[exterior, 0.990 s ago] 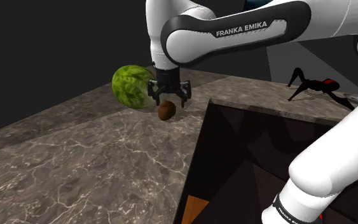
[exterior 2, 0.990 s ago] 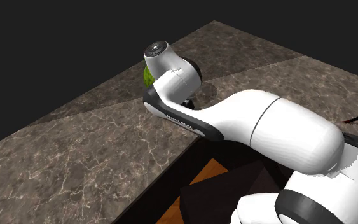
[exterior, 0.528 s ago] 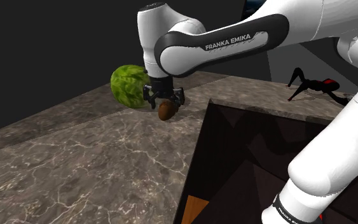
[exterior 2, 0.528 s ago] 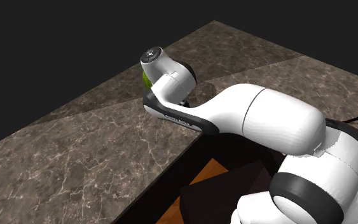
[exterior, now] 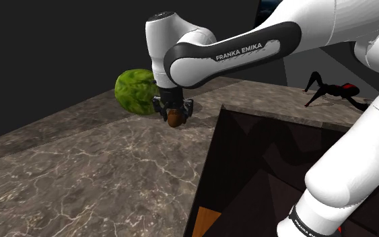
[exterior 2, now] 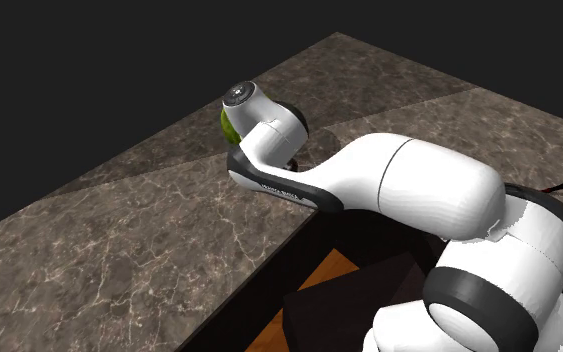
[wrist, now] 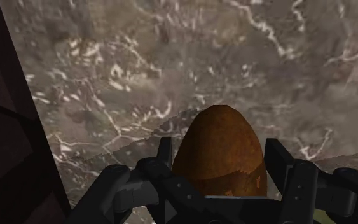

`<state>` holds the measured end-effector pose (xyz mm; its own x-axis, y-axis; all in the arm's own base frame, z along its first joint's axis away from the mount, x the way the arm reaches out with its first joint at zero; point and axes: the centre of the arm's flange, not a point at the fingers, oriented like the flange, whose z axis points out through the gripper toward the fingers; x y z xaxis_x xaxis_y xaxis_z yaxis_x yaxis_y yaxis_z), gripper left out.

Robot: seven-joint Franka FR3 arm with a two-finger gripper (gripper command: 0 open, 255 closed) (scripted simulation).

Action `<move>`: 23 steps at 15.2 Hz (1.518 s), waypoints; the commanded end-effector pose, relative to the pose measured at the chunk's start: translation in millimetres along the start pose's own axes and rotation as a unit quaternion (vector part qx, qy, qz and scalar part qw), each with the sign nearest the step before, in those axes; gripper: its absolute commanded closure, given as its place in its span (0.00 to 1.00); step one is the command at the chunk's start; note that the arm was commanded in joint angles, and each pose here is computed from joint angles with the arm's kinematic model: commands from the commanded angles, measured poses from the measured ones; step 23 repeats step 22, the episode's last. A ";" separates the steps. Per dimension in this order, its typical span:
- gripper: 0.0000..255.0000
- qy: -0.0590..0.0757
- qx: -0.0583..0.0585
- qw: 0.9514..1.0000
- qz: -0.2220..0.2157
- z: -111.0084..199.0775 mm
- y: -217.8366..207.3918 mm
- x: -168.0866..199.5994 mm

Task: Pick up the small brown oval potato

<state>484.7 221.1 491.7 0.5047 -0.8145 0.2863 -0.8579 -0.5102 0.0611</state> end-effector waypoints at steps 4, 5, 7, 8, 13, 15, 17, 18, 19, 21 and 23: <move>1.00 0.000 0.000 1.000 0.000 0.6 0.0 0.3; 1.00 0.000 0.000 1.000 0.000 -0.2 0.4 0.7; 1.00 0.000 0.000 1.000 0.000 -10.3 1.0 3.7; 1.00 0.000 0.000 1.000 0.000 -15.4 1.4 5.3; 1.00 0.000 0.000 1.000 0.000 -40.6 3.0 12.8; 1.00 0.000 0.000 1.000 0.000 -50.7 3.6 15.8; 1.00 0.000 0.000 1.000 0.000 -60.8 4.3 18.9; 1.00 0.000 0.000 1.000 0.000 -65.8 4.6 20.4; 1.00 0.000 0.000 1.000 0.000 -70.9 4.9 21.9; 1.00 0.000 0.000 1.000 0.000 -76.7 5.4 23.6; 1.00 0.000 0.000 1.000 0.000 -76.7 5.3 23.6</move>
